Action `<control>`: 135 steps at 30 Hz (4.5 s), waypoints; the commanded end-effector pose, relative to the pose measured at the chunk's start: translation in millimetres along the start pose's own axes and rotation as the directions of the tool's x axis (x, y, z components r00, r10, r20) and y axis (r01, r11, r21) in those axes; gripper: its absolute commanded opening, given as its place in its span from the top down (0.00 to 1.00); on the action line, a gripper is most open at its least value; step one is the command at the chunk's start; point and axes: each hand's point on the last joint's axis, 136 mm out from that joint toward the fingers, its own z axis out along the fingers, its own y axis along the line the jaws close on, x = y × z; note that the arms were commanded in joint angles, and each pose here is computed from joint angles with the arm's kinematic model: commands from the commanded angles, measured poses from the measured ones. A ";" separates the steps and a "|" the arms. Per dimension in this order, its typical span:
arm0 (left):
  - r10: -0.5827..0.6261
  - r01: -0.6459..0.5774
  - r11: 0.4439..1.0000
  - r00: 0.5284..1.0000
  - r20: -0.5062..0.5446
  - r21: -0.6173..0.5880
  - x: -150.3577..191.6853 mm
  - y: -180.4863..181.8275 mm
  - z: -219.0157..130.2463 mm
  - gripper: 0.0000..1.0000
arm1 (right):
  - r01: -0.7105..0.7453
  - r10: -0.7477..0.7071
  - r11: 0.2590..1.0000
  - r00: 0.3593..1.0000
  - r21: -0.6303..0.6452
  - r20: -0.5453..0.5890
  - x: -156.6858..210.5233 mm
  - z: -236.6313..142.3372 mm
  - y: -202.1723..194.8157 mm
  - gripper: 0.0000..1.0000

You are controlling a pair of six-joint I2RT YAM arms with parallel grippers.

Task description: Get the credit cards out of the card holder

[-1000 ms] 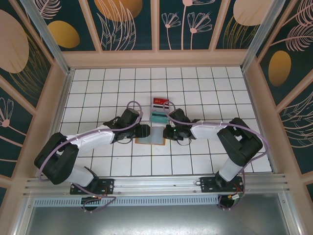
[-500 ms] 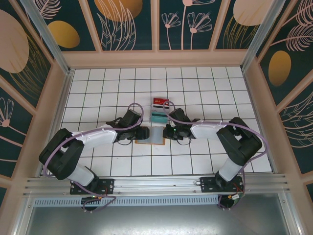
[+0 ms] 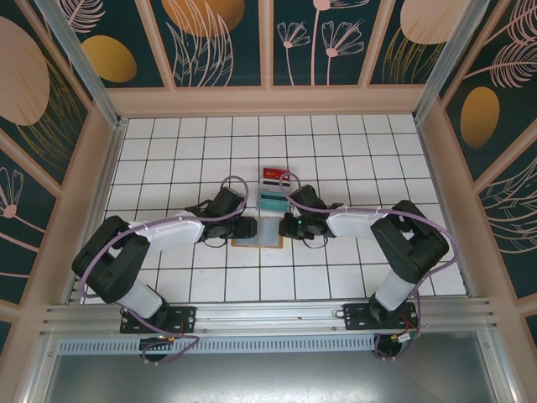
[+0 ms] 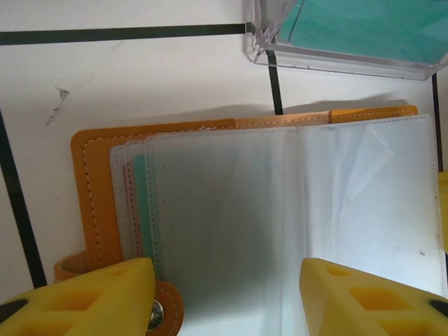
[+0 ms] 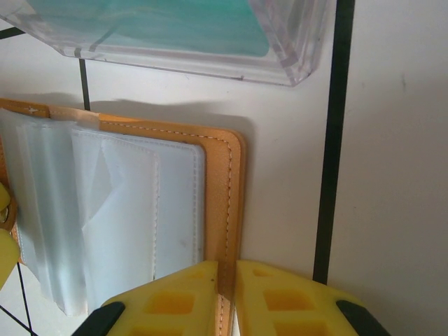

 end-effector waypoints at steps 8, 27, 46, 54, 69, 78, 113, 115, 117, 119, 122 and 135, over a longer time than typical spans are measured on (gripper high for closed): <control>0.044 -0.037 0.989 0.998 -0.042 0.142 3.2 -27.5 1.0 0.37 | -0.016 0.017 0.997 1.000 0.079 -0.009 5.9 18.2 -23.5 0.84; 0.035 -0.039 0.991 0.999 0.034 0.125 -14.5 -30.4 -14.9 0.35 | -0.020 0.021 0.996 1.000 0.089 -0.007 7.2 17.9 -25.4 0.84; -0.010 0.013 0.998 0.998 0.054 -0.062 -22.8 2.9 -9.9 0.36 | -0.024 0.025 0.996 1.000 0.087 -0.015 9.7 20.1 -26.3 0.84; -0.016 0.017 0.999 1.000 0.022 -0.037 -14.5 1.6 0.0 0.36 | -0.022 0.024 0.996 1.000 0.086 -0.016 9.2 21.0 -25.7 0.84; -0.015 0.016 0.999 0.999 -0.034 0.030 -3.7 -7.0 11.3 0.34 | -0.026 0.028 0.996 0.999 0.087 -0.018 10.2 21.8 -26.1 0.84; 0.008 -0.005 0.989 1.000 -0.023 0.145 -10.0 -30.8 3.8 0.32 | -0.025 0.027 0.996 0.999 0.089 -0.021 10.8 23.0 -26.4 0.84; -0.021 0.017 0.999 0.997 0.076 0.051 -35.3 -5.3 -21.2 0.35 | -0.037 0.038 0.995 0.999 0.091 -0.011 7.9 23.2 -28.1 0.84; -0.027 0.026 0.999 0.998 0.063 0.022 -31.7 1.9 -15.5 0.35 | -0.037 0.038 0.995 0.999 0.092 -0.014 8.4 23.7 -28.2 0.84; -0.030 0.030 1.000 0.998 0.053 0.006 -29.3 5.8 -10.9 0.35 | -0.036 0.037 0.995 0.999 0.090 -0.012 7.6 23.7 -27.5 0.84; -0.033 0.033 0.999 0.998 0.046 -0.005 -27.6 8.5 -8.0 0.35 | -0.037 0.038 0.995 0.999 0.089 -0.014 7.9 23.9 -27.4 0.84; -0.037 0.039 0.999 0.998 0.044 -0.037 -25.6 15.5 -5.0 0.35 | -0.038 0.039 0.995 0.999 0.092 -0.017 8.7 24.4 -28.4 0.84; -0.047 0.046 0.999 0.999 -0.017 -0.022 -13.3 15.9 9.0 0.35 | -0.035 0.037 0.995 0.999 0.091 -0.020 8.1 26.1 -27.8 0.84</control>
